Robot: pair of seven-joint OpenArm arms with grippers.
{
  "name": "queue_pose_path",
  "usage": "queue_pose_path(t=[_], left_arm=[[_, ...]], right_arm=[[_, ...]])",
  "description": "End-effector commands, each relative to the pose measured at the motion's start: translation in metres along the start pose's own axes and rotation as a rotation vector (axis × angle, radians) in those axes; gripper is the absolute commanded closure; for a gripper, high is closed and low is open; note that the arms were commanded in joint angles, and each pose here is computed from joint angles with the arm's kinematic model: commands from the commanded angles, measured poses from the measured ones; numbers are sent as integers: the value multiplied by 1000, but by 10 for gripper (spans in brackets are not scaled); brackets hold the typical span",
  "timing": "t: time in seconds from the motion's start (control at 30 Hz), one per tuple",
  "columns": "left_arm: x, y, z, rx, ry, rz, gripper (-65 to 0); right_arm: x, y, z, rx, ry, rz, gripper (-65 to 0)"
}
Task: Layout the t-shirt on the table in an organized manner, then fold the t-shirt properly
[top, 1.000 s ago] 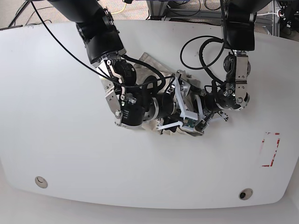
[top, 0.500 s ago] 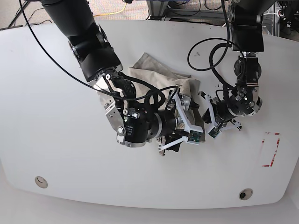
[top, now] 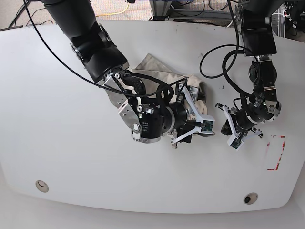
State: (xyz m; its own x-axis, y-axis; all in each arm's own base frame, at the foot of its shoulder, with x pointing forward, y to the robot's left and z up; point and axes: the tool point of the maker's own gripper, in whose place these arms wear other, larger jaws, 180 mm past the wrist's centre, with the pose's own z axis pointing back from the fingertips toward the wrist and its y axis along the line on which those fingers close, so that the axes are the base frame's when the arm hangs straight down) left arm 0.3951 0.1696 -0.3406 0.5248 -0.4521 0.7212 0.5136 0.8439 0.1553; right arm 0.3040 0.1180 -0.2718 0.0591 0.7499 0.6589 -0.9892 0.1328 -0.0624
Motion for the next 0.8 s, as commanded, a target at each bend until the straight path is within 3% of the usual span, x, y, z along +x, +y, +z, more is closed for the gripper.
queue_pose_path(t=[0.0,0.23,0.43,0.63,0.77], left_arm=[[25,15,8,30,-71,-21,-17],[26,19,10,38,-70,-27,-17],[27,20,10,39,-72,-27,-17],[24,17,9,34,-68,-24,-17],[25,17,9,33,-69,-23,-17]], right_arm=[[17,-10,11,-31,-46,29,-423],[14,17,-7,26,19,123,-423],[5,-25,9,-130,42,61,-423],[9,-20,9,-152,73,155,-423],[9,-37,22,-206,56,128,-423]])
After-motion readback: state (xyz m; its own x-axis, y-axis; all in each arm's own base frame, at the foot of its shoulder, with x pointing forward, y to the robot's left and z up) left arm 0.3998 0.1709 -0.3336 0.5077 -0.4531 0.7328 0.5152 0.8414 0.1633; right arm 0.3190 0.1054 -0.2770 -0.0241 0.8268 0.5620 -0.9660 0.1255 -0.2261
